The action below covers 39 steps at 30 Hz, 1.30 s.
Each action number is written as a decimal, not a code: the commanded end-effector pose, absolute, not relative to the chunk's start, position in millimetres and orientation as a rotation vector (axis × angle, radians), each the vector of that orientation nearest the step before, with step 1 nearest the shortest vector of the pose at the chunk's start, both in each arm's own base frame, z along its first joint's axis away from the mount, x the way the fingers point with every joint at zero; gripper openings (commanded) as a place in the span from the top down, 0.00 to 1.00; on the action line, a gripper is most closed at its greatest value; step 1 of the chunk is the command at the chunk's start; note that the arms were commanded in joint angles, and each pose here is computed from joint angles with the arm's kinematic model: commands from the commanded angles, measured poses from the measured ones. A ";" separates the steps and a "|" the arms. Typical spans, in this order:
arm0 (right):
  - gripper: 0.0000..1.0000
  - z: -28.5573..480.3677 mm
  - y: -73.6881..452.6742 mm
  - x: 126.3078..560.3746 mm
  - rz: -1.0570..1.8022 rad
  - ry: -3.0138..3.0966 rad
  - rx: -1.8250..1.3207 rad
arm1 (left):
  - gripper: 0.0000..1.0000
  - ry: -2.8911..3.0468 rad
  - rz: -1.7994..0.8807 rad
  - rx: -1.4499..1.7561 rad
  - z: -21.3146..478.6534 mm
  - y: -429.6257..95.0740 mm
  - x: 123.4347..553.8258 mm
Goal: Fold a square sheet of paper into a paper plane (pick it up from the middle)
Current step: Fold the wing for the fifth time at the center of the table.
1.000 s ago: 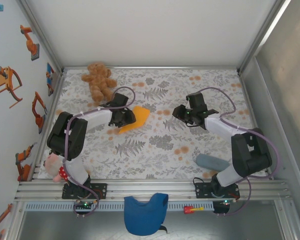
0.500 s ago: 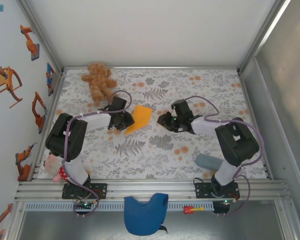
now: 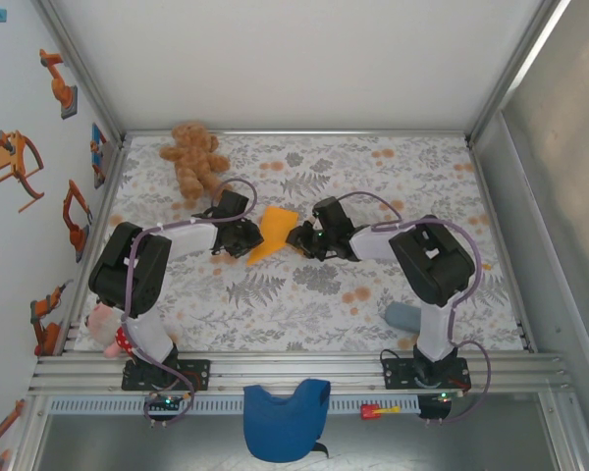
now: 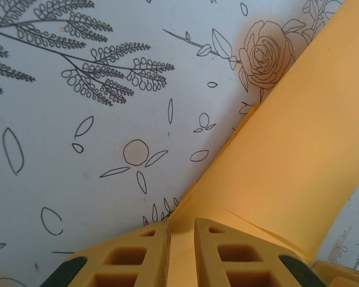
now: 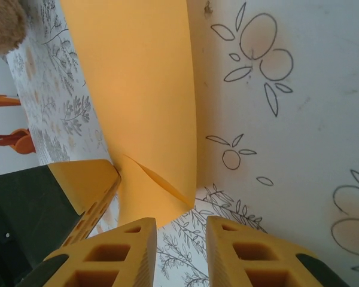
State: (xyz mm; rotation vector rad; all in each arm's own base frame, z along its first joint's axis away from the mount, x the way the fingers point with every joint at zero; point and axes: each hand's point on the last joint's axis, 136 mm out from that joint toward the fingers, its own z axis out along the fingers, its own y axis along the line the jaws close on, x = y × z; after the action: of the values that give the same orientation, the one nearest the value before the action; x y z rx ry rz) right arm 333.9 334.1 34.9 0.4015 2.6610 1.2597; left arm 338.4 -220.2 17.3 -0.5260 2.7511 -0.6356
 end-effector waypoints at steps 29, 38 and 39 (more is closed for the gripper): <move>0.76 32.1 346.7 337.7 1.218 2.676 0.436 | 0.81 2.872 -0.573 -0.579 -4.6 -211.1 311.5; 0.81 37.1 359.0 341.1 1.307 2.649 0.396 | 0.81 2.867 -0.620 -0.583 -0.5 -213.5 311.2; 0.82 36.7 360.4 341.3 1.322 2.646 0.398 | 0.81 2.866 -0.630 -0.587 -0.6 -214.1 312.0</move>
State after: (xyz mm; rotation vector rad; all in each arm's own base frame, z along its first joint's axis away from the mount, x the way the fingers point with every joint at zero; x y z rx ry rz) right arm 335.6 347.2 28.5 0.4206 2.6813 1.2463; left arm 334.7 -223.5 17.0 -0.5280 2.7685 -0.6701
